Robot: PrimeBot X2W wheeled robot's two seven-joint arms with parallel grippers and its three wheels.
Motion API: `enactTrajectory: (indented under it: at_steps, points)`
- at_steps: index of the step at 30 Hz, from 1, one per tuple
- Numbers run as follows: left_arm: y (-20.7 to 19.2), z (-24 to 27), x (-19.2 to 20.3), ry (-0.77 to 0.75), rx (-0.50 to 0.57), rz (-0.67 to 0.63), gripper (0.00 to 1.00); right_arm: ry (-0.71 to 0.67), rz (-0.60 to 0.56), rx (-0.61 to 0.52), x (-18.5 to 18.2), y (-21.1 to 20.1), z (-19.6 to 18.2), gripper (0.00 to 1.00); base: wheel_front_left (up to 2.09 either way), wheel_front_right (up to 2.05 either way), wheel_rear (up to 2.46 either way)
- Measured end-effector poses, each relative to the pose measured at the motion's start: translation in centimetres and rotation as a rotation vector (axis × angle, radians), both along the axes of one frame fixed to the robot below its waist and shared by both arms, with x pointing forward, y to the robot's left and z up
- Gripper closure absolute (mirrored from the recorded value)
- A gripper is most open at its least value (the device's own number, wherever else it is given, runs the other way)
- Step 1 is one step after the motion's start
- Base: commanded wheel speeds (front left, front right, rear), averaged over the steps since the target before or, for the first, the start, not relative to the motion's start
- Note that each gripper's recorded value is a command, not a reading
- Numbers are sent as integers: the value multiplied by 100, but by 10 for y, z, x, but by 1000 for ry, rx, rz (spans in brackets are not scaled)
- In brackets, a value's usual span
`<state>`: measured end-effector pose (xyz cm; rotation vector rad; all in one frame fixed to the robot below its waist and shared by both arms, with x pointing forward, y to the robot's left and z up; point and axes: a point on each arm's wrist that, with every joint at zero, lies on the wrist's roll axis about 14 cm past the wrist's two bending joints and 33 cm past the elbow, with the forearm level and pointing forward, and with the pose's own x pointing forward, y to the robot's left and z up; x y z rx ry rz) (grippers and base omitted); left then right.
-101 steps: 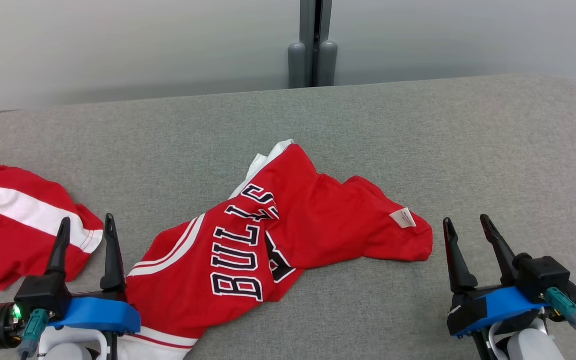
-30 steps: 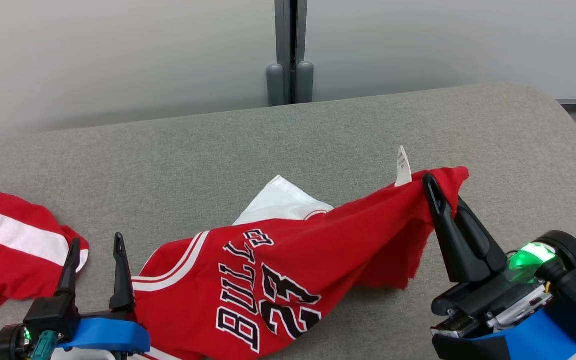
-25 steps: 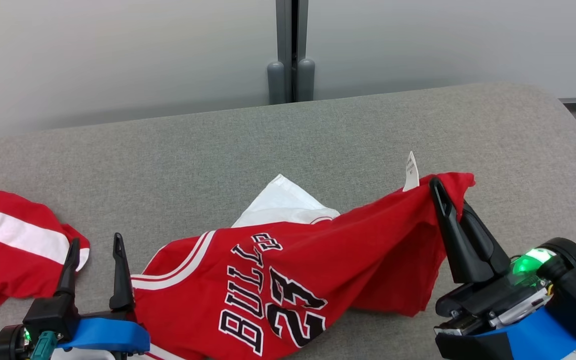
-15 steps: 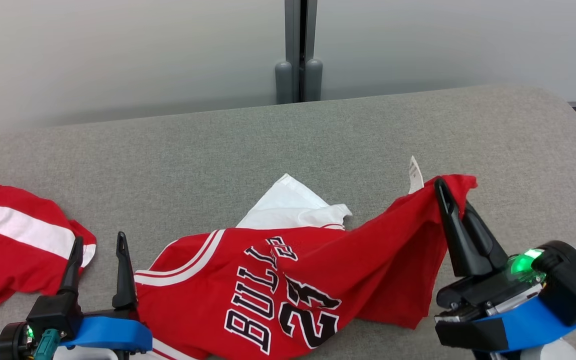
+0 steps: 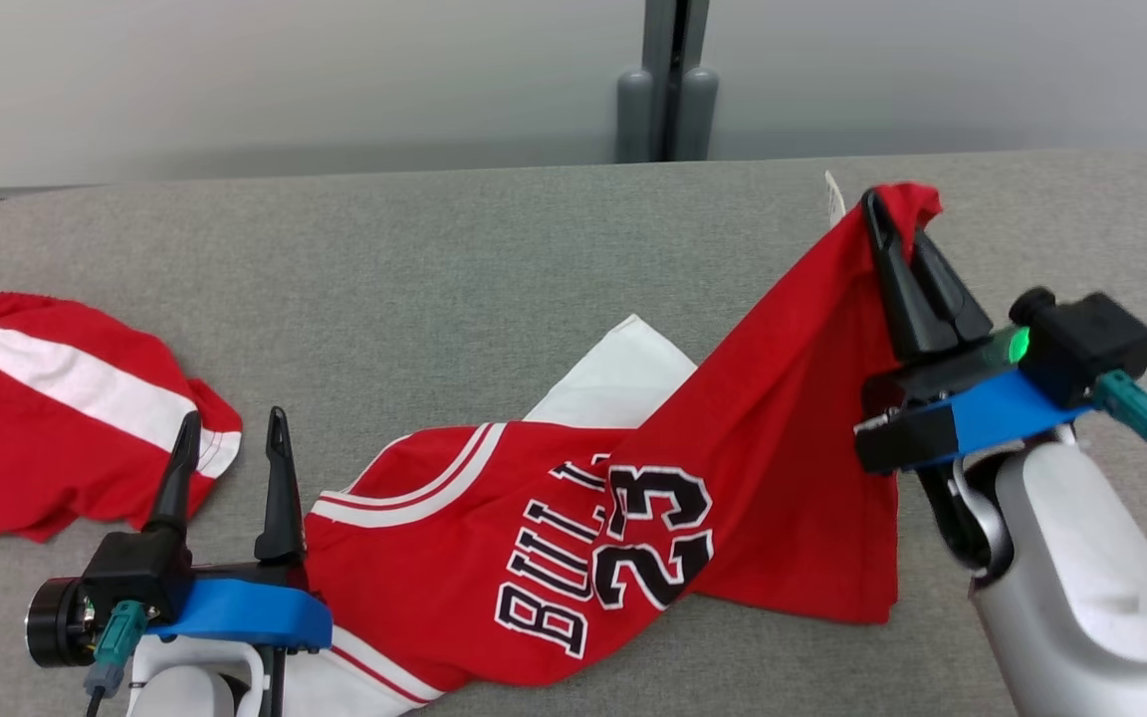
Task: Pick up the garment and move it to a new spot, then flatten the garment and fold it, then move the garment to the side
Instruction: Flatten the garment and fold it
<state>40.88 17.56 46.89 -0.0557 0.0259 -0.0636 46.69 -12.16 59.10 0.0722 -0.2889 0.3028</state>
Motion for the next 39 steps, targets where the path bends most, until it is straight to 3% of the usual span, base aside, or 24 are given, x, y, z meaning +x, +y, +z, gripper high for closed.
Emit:
enactTrajectory:
  at_steps: [11, 23, 24, 25, 26, 39]
  points:
    - [15, -9, 3, 29, -17, 41, 0, 69, 28, -144, 88, 19, -17, 100, 0, 0, 0]
    - [27, -22, 6, 66, -28, 90, 0, 165, -30, -197, 152, 13, -42, 100, 0, 0, 0]
    - [28, -23, 7, 69, -28, 92, 0, 186, -29, -211, 154, 14, -50, 72, 0, 0, 0]
    - [29, -24, 7, 71, -27, 94, 0, 211, -27, -218, 155, 15, -59, 52, 0, 0, 0]
    - [29, -25, 8, 72, -29, 96, 0, 230, -24, -223, 156, 17, -66, 3, 0, 0, 0]
    - [30, -20, 11, 55, -15, 102, 0, 224, -73, -155, 133, -7, -63, 0, 0, 0, 0]
